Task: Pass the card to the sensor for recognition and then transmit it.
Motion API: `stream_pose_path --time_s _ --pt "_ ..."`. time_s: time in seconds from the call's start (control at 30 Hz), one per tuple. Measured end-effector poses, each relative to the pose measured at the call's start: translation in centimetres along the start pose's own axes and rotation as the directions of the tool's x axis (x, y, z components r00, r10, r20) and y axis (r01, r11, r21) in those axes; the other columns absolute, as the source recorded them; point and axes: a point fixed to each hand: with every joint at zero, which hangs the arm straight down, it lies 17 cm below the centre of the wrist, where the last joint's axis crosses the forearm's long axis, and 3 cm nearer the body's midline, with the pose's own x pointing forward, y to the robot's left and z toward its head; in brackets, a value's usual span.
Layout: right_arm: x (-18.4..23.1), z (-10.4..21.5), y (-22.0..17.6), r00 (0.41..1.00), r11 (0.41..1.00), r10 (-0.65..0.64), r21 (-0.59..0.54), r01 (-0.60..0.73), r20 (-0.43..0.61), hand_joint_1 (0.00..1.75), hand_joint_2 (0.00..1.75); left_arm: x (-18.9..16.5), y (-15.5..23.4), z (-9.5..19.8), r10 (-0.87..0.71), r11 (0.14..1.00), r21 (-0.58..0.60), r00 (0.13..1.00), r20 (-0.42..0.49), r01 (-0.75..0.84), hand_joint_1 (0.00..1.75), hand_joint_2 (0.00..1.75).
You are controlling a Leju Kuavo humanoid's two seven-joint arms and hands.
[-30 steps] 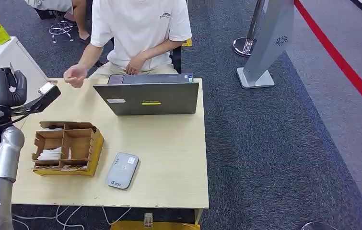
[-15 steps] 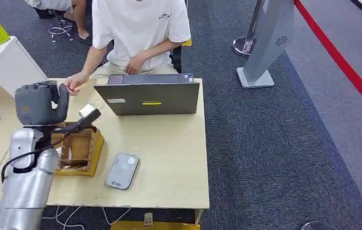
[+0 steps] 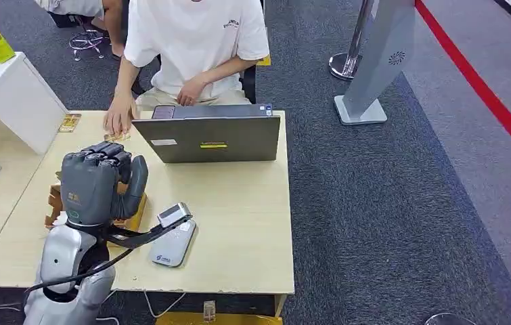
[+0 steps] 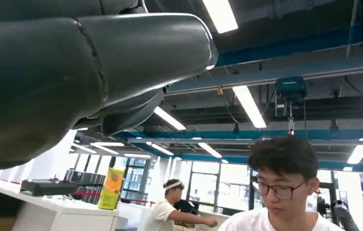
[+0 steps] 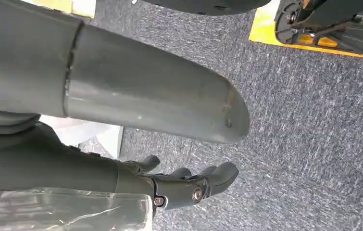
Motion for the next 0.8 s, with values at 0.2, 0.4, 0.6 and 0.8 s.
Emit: stream_pose_path --time_s 0.2,0.4,0.6,0.8 --pt "-0.1 0.0 0.0 1.000 1.000 0.006 -0.001 -0.006 -0.002 0.00 0.00 -0.5 0.2 0.2 0.056 0.998 0.005 0.998 -0.042 -0.056 1.75 0.00" --pt "-0.2 0.0 0.1 1.000 1.000 0.021 0.003 -0.021 -0.008 0.00 0.00 -5.7 -0.4 0.4 -0.002 1.000 0.003 0.991 -0.133 0.002 1.75 0.00" --pt "-0.2 0.0 0.1 1.000 1.000 0.024 0.002 -0.024 -0.010 0.00 0.00 -11.4 -1.4 0.8 -0.067 0.998 -0.027 0.968 -0.241 0.063 1.75 0.00" --pt "-0.3 0.0 0.1 0.999 0.999 0.039 0.002 -0.039 -0.010 0.00 0.00 -15.4 -2.3 1.1 -0.118 0.993 -0.064 0.946 -0.302 0.103 1.75 0.00"
